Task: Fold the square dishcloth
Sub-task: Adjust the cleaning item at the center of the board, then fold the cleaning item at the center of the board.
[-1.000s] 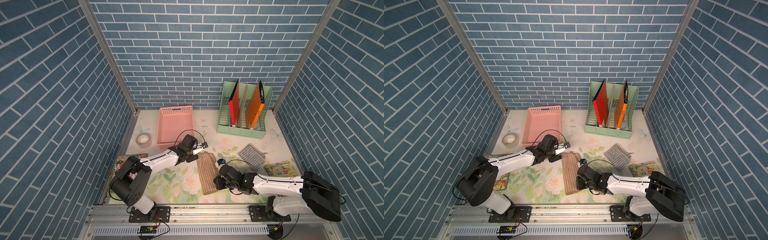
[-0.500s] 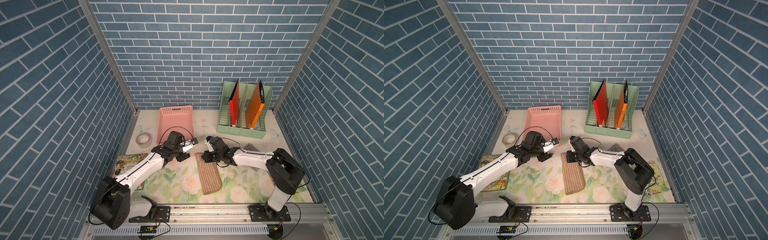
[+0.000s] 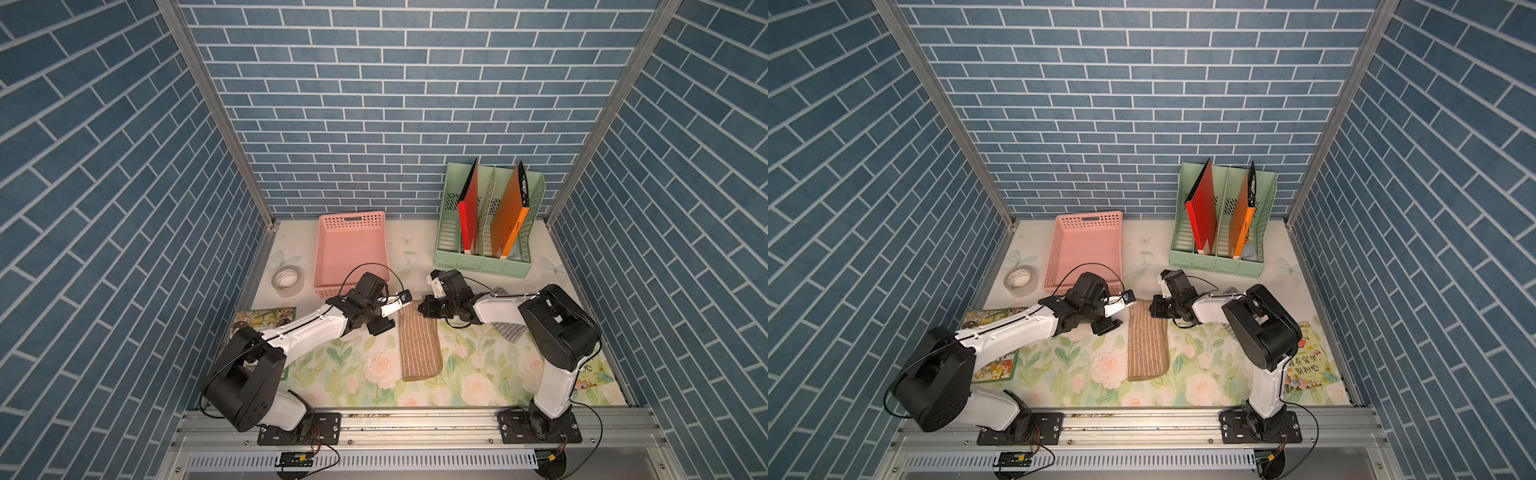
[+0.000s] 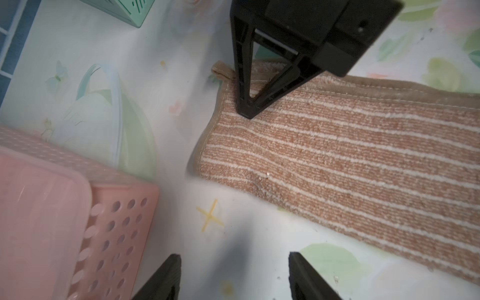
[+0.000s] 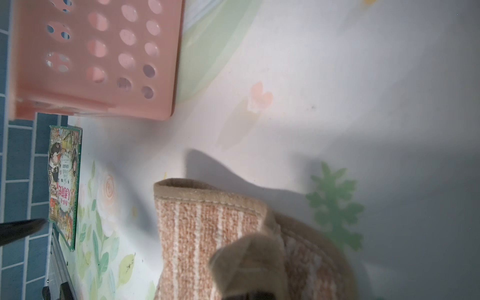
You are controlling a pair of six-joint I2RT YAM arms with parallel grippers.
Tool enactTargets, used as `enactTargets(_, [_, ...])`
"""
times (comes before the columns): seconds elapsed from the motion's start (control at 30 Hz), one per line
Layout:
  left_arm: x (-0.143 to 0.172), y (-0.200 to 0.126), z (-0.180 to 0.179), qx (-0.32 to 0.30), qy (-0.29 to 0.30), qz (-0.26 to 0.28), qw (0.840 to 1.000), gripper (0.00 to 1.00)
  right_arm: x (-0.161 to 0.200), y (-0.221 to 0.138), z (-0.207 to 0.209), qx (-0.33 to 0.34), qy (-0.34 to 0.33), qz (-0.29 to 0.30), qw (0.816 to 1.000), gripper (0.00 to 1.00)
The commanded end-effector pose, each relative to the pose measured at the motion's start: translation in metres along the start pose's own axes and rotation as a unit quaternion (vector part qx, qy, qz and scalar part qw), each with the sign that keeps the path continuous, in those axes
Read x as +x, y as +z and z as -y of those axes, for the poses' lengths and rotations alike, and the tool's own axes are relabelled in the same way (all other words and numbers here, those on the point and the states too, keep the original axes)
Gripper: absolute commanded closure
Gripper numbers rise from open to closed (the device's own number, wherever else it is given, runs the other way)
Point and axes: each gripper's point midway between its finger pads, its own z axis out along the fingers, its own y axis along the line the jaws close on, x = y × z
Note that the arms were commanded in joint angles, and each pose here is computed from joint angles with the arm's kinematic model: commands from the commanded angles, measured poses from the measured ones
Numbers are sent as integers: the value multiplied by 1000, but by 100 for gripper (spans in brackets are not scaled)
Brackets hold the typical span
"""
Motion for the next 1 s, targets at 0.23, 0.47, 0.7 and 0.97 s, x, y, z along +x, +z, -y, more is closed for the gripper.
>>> enactTargets(0.23, [-30, 63, -36, -50, -8, -6, 999, 37, 21, -28, -5, -14, -11, -5, 1000, 92])
enactTargets(0.47, [-44, 44, -32, -33, 7, 15, 999, 37, 23, -21, 5, -2, -11, -7, 1000, 92])
enactTargets(0.7, [-24, 58, -21, -13, 14, -16, 1000, 36, 18, -33, -17, -29, -19, 29, 999, 92])
enactTargets(0.97, [3, 86, -12, 3, 14, -63, 998, 36, 34, -17, -50, -78, -21, 25, 996, 95])
